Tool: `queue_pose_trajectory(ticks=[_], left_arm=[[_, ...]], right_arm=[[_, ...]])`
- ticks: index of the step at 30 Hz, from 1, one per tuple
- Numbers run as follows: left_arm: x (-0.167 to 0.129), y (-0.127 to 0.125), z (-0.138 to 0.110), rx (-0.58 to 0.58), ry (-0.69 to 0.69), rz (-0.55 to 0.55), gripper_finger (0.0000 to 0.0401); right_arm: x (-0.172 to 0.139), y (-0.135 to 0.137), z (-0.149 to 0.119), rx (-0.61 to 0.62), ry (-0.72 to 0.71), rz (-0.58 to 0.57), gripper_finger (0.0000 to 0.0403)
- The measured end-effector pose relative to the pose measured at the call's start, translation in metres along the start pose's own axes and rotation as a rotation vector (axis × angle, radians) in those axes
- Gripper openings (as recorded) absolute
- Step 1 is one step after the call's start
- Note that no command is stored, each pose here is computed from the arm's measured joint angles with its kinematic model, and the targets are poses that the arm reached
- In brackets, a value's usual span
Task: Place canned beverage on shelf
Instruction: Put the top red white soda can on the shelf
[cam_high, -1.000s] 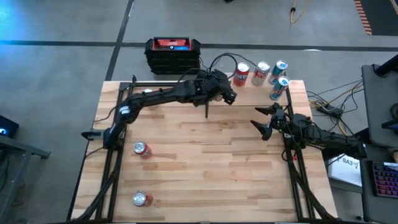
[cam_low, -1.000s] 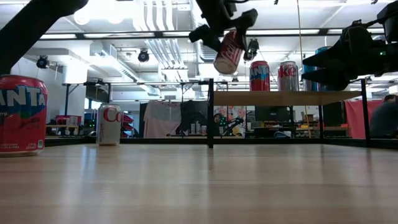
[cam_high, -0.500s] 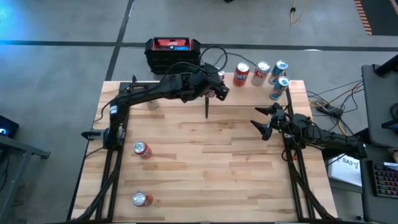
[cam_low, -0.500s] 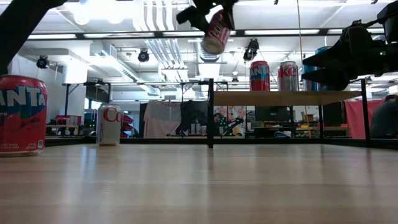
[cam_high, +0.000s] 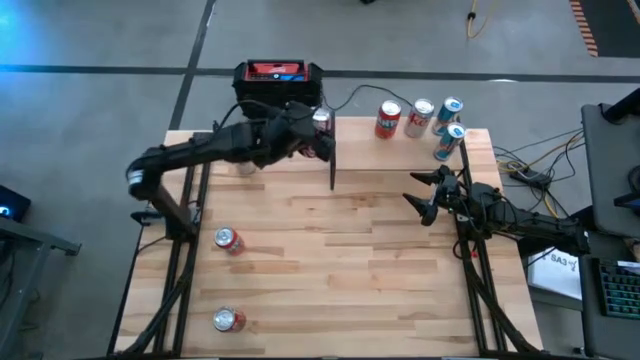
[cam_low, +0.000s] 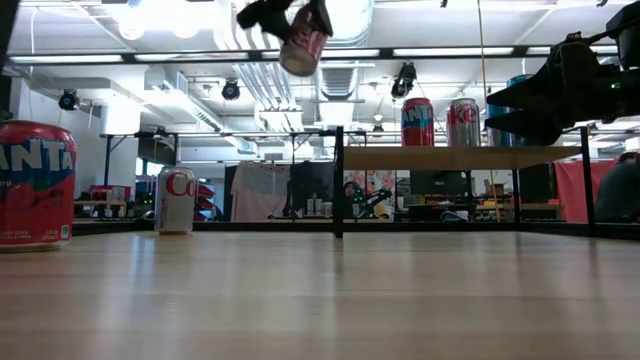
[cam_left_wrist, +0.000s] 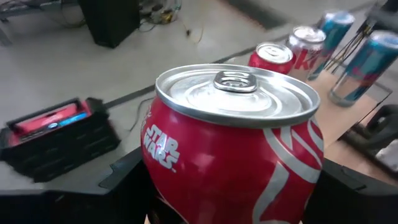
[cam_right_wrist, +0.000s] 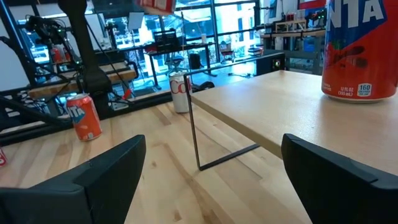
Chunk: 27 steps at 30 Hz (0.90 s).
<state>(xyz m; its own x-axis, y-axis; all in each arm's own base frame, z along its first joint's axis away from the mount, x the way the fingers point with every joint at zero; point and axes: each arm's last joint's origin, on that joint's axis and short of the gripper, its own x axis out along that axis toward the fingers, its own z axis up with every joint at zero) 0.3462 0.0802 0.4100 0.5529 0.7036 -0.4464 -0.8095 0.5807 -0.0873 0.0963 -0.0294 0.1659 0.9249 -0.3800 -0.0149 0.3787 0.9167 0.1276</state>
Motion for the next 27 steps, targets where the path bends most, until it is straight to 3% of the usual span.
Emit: queue_pose_trajectory(ticks=[7, 13, 18, 27], left_arm=[[0.008, 0.016, -0.048, -0.085, -0.334, -0.190, 0.0285], [0.031, 0.024, -0.099, -0.120, -0.549, -0.240, 0.0346], [0.050, 0.018, -0.119, -0.089, -0.559, -0.251, 0.0354], [0.050, 0.003, -0.120, -0.070, -0.451, -0.247, 0.0326]], right_arm=[[0.000, 0.000, 0.000, 0.000, 0.000, 0.000, 0.0359], [0.000, 0.000, 0.000, 0.000, 0.000, 0.000, 0.0359], [0.000, 0.000, 0.000, 0.000, -0.001, 0.000, 0.0359], [0.000, 0.000, 0.000, 0.000, 0.000, 0.000, 0.0359]])
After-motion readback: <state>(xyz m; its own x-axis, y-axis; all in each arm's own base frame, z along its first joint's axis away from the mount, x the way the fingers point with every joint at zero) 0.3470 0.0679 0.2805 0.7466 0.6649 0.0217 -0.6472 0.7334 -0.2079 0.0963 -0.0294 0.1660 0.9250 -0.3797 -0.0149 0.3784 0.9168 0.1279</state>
